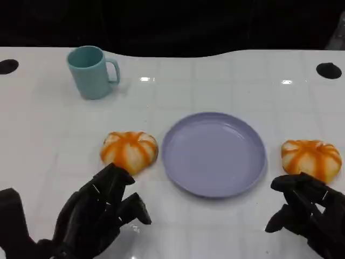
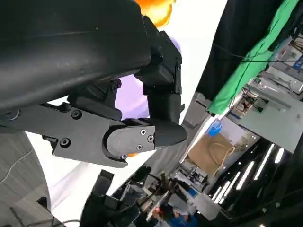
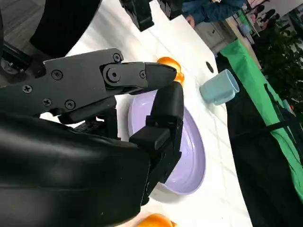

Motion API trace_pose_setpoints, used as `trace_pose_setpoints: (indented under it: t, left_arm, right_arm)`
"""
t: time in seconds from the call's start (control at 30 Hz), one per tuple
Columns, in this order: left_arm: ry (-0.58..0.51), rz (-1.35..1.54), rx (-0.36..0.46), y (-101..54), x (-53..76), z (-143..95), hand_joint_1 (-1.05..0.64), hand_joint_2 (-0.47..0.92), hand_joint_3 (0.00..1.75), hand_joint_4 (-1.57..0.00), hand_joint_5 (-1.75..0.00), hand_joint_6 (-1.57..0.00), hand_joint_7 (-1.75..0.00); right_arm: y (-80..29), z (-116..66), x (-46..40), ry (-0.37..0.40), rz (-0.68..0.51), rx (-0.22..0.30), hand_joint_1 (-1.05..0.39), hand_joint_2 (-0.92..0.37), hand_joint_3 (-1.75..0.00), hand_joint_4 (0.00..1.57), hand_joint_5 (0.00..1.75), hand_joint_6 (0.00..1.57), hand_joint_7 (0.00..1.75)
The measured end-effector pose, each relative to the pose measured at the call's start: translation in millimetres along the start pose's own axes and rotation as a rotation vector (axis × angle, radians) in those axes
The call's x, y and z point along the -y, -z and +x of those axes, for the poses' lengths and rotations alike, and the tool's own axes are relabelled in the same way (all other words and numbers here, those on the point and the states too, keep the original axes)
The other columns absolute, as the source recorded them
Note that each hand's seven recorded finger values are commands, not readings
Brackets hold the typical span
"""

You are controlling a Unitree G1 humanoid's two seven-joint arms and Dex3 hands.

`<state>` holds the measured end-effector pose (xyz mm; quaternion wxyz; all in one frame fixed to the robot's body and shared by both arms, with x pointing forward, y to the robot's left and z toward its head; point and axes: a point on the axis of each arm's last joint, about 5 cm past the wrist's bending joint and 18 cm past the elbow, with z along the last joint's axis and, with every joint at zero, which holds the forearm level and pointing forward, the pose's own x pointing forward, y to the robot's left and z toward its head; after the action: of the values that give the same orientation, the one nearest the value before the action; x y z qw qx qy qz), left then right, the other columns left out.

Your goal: Grasp the bread from the table and place it into the plate.

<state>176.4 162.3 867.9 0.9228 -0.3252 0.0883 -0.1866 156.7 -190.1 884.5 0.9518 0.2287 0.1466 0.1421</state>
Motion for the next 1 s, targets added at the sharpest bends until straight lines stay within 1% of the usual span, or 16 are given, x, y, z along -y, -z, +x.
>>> trace_pose_setpoints:
  t: [0.07, 0.1, 0.13, 0.17, 0.2, 0.27, 0.3, 0.33, 0.4, 0.43, 0.47, 0.53, 0.6, 0.73, 0.87, 1.0]
  left_arm:
    - [0.005, 0.036, 0.019, -2.5, -0.5, 0, -0.54, 0.92, 0.48, -0.67, -1.75, -0.43, -1.71]
    - [0.007, 0.041, 0.025, -2.9, -0.5, 0, -0.55, 0.92, 0.47, -0.63, -1.73, -0.49, -1.46]
    - [0.005, 0.079, 0.029, -3.6, -0.3, 1, -0.55, 0.92, 0.45, -0.60, -1.68, -0.51, -1.29]
    - [0.005, 0.133, 0.039, -5.1, 0.1, 1, -0.53, 0.92, 0.43, -0.57, -1.55, -0.53, -1.03]
    - [0.004, 0.219, 0.058, -8.7, 0.7, 3, -0.52, 0.92, 0.42, -0.55, -1.46, -0.56, -0.85]
    - [0.006, 0.441, 0.118, -20.4, 2.9, 7, -0.51, 0.92, 0.41, -0.54, -1.42, -0.57, -0.75]
    - [0.012, 0.512, 0.153, -25.5, 4.2, 9, -0.49, 0.92, 0.31, -0.47, -1.18, -0.54, -0.57]
    - [0.011, 0.600, 0.176, -30.2, 6.3, 12, -0.48, 0.92, 0.28, -0.45, -1.08, -0.54, -0.48]
    - [0.006, 0.804, 0.179, -39.3, 9.0, 17, -0.46, 0.92, 0.23, -0.40, -1.00, -0.54, -0.36]
    - [0.002, 0.892, 0.182, -43.4, 9.9, 19, -0.48, 0.92, 0.18, -0.32, -0.94, -0.52, -0.28]
    - [-0.001, 0.975, 0.191, -47.2, 10.3, 20, -0.48, 0.92, 0.16, -0.29, -0.91, -0.51, -0.25]
    - [-0.003, 1.147, 0.220, -54.2, 11.8, 24, -0.53, 0.92, 0.09, -0.27, -0.75, -0.50, -0.14]
    - [-0.001, 1.329, 0.245, -60.1, 13.7, 27, -0.54, 0.92, 0.07, -0.27, -0.70, -0.50, -0.11]
    - [0.000, 1.550, 0.270, -68.5, 17.2, 34, -0.53, 0.87, 0.01, -0.14, -0.56, -0.42, -0.03]
    - [0.018, 1.741, 0.225, -74.6, 20.1, 41, -0.53, 0.86, 0.00, -0.11, -0.51, -0.39, -0.01]
    - [0.017, 1.768, 0.208, -74.9, 20.3, 41, -0.53, 0.86, 0.00, -0.12, -0.49, -0.39, 0.00]
  right_arm:
    - [-0.2, 0.1, -0.5, 0.002, -0.001, 0.001, -0.45, -0.92, -0.28, 0.58, 1.48, 0.55, 1.08]
    - [-0.1, 0.2, -0.7, 0.002, -0.001, 0.001, -0.45, -0.92, -0.28, 0.57, 1.48, 0.54, 1.08]
    - [0.0, 0.3, -1.0, 0.001, -0.001, 0.000, -0.45, -0.92, -0.28, 0.57, 1.48, 0.54, 1.09]
    - [0.0, 0.5, -1.4, 0.000, -0.002, 0.000, -0.45, -0.92, -0.28, 0.57, 1.48, 0.54, 1.09]
    - [0.0, 0.6, -1.9, -0.002, -0.001, -0.002, -0.45, -0.92, -0.27, 0.58, 1.48, 0.54, 1.09]
    - [0.4, 1.1, -3.0, -0.003, 0.002, -0.011, -0.45, -0.92, -0.27, 0.58, 1.48, 0.54, 1.10]
    - [0.4, 1.1, -3.2, 0.000, 0.003, -0.013, -0.44, -0.92, -0.30, 0.57, 1.48, 0.53, 1.10]
    - [0.4, 1.1, -3.1, 0.001, 0.003, -0.013, -0.44, -0.92, -0.30, 0.57, 1.48, 0.52, 1.11]
    - [0.4, 1.2, -3.3, -0.005, 0.004, -0.012, -0.44, -0.92, -0.31, 0.57, 1.48, 0.52, 1.11]
    - [0.4, 1.2, -3.3, -0.007, 0.004, -0.011, -0.45, -0.92, -0.31, 0.57, 1.48, 0.52, 1.12]
    - [0.3, 1.3, -3.3, -0.008, 0.003, -0.011, -0.45, -0.92, -0.31, 0.57, 1.48, 0.51, 1.13]
    - [0.3, 1.3, -3.2, -0.010, 0.001, -0.010, -0.45, -0.92, -0.31, 0.57, 1.49, 0.51, 1.14]
    - [0.2, 1.4, -3.3, -0.012, 0.002, -0.010, -0.45, -0.92, -0.31, 0.57, 1.49, 0.51, 1.14]
    - [0.3, 1.4, -3.5, -0.012, 0.003, -0.009, -0.44, -0.92, -0.31, 0.57, 1.48, 0.50, 1.15]
    - [0.3, 1.5, -3.6, -0.014, 0.003, -0.009, -0.44, -0.92, -0.32, 0.56, 1.48, 0.50, 1.15]
    - [0.3, 1.5, -3.6, -0.014, 0.003, -0.009, -0.44, -0.92, -0.32, 0.56, 1.48, 0.49, 1.16]
